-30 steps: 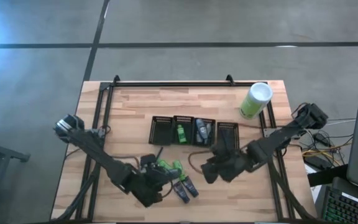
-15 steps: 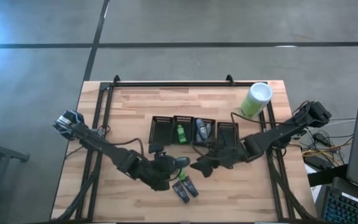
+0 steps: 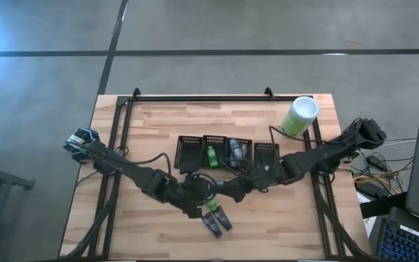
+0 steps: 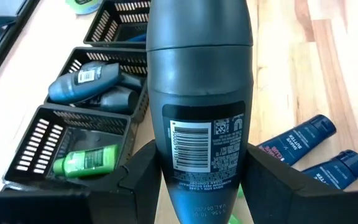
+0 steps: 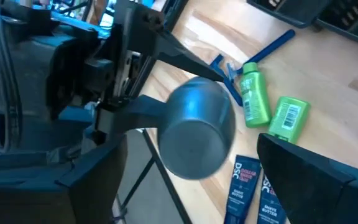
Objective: Pick & Place Travel size toiletries
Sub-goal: Put the deodorant into the middle right black bin
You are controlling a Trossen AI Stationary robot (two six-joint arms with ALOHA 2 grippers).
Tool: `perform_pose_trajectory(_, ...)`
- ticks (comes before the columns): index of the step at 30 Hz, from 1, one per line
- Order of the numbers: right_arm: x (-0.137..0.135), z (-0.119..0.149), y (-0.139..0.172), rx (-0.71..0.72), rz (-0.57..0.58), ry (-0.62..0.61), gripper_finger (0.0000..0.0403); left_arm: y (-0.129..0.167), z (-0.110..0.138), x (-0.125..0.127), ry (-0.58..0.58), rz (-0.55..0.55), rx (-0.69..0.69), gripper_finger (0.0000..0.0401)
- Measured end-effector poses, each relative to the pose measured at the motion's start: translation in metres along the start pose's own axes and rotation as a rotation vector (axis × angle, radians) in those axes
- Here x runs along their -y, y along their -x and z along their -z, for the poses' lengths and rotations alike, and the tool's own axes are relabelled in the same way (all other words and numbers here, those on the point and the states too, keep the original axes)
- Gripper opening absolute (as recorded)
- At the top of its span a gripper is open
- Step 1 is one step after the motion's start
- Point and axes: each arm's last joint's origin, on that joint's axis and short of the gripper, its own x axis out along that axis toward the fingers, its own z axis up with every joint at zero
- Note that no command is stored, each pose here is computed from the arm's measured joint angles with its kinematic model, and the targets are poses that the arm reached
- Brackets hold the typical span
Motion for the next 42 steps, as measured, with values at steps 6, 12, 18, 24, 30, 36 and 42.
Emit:
perform_pose_trajectory(6, 0.003, -0.006, -0.002, -0.018, 0.000, -0.016, 0.0323, -0.002, -0.002, -0.002, -0.020, 0.002, 0.003, 0.0186)
perform_pose_trajectory(12, 0.005, -0.011, -0.003, -0.024, 0.002, -0.030, 0.0307, -0.004, -0.003, -0.006, -0.021, -0.006, 0.007, 0.0186)
perform_pose_trajectory(18, 0.010, -0.016, -0.005, -0.018, 0.014, -0.044, 0.0317, -0.006, -0.007, -0.011, -0.021, -0.016, 0.027, 0.0186)
perform_pose_trajectory(24, 0.012, -0.019, -0.006, -0.016, 0.018, -0.055, 0.0326, -0.008, -0.009, -0.014, -0.028, -0.023, 0.034, 0.0186)
perform_pose_trajectory(30, 0.013, -0.023, -0.007, -0.015, 0.019, -0.061, 0.0304, -0.010, -0.012, -0.016, -0.029, -0.024, 0.053, 0.0186)
perform_pose_trajectory(36, 0.013, -0.024, -0.007, -0.021, 0.016, -0.062, 0.0257, -0.011, -0.013, -0.018, -0.025, -0.029, 0.053, 0.0186)
perform_pose_trajectory(42, 0.013, -0.024, -0.007, -0.028, 0.014, -0.057, 0.0202, -0.012, -0.013, -0.020, -0.024, -0.035, 0.052, 0.0186)
